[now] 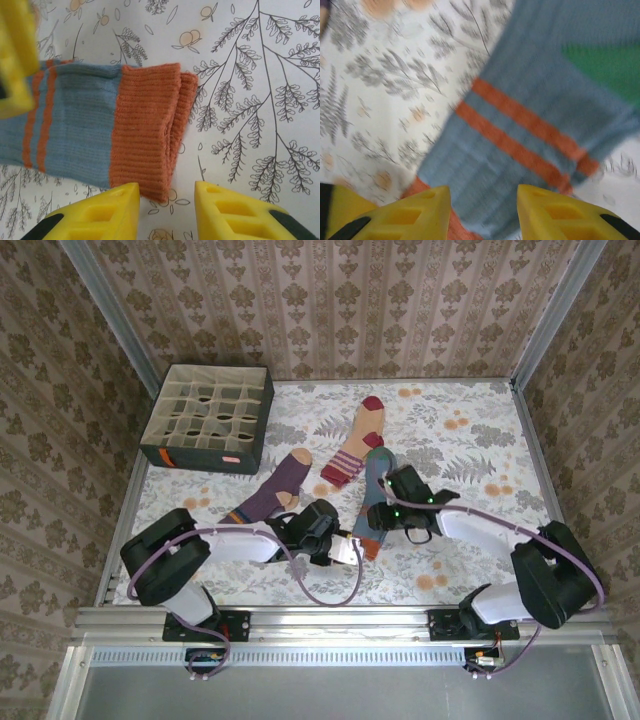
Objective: Roll the socks
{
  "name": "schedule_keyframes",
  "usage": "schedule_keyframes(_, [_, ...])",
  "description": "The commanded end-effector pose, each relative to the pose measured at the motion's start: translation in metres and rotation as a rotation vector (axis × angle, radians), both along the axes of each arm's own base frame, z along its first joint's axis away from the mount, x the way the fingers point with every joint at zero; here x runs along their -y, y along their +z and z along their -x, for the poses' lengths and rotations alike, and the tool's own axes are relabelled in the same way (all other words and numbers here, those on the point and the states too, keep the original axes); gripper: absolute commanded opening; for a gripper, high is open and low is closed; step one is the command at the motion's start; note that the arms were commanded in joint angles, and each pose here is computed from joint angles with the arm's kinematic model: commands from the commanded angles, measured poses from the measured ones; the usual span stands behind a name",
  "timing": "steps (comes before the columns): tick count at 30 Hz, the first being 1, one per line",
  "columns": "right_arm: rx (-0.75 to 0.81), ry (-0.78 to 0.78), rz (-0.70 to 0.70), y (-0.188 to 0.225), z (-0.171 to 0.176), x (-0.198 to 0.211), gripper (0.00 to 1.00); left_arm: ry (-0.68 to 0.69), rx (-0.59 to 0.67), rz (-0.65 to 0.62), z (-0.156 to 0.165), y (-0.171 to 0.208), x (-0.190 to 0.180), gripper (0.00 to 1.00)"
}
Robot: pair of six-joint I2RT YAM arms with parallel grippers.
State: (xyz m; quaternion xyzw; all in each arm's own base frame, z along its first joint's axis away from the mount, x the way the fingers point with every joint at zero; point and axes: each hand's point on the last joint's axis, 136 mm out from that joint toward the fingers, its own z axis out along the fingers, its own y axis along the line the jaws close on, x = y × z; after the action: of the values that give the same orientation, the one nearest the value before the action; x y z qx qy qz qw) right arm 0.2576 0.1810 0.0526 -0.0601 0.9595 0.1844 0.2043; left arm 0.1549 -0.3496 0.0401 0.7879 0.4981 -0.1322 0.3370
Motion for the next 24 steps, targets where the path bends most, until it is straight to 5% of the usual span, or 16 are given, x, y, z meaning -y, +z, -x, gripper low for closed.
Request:
schedule_keyframes(1, [0.089,-0.079,-0.064,0.011,0.000,0.004,0.35,-0.067,0.018,0.024,0.004,0.003,0.013,0.34])
schedule_keyframes(10, [0.140,-0.008,-0.058,0.011,0.019,0.011,0.33,-0.013,0.001,-0.023,-0.006,-0.030,0.016,0.31])
schedule_keyframes(16, [0.136,0.071,-0.055,0.008,0.026,0.003,0.37,0.053,-0.038,-0.025,-0.014,-0.032,0.021,0.18])
schedule_keyframes(20, [0.151,0.096,-0.059,0.009,0.027,-0.001,0.40,0.058,-0.135,-0.034,-0.012,-0.025,0.022,0.02])
schedule_keyframes(24, [0.166,0.132,-0.064,0.010,0.030,-0.008,0.45,0.046,-0.289,-0.024,-0.007,-0.008,0.021,0.00])
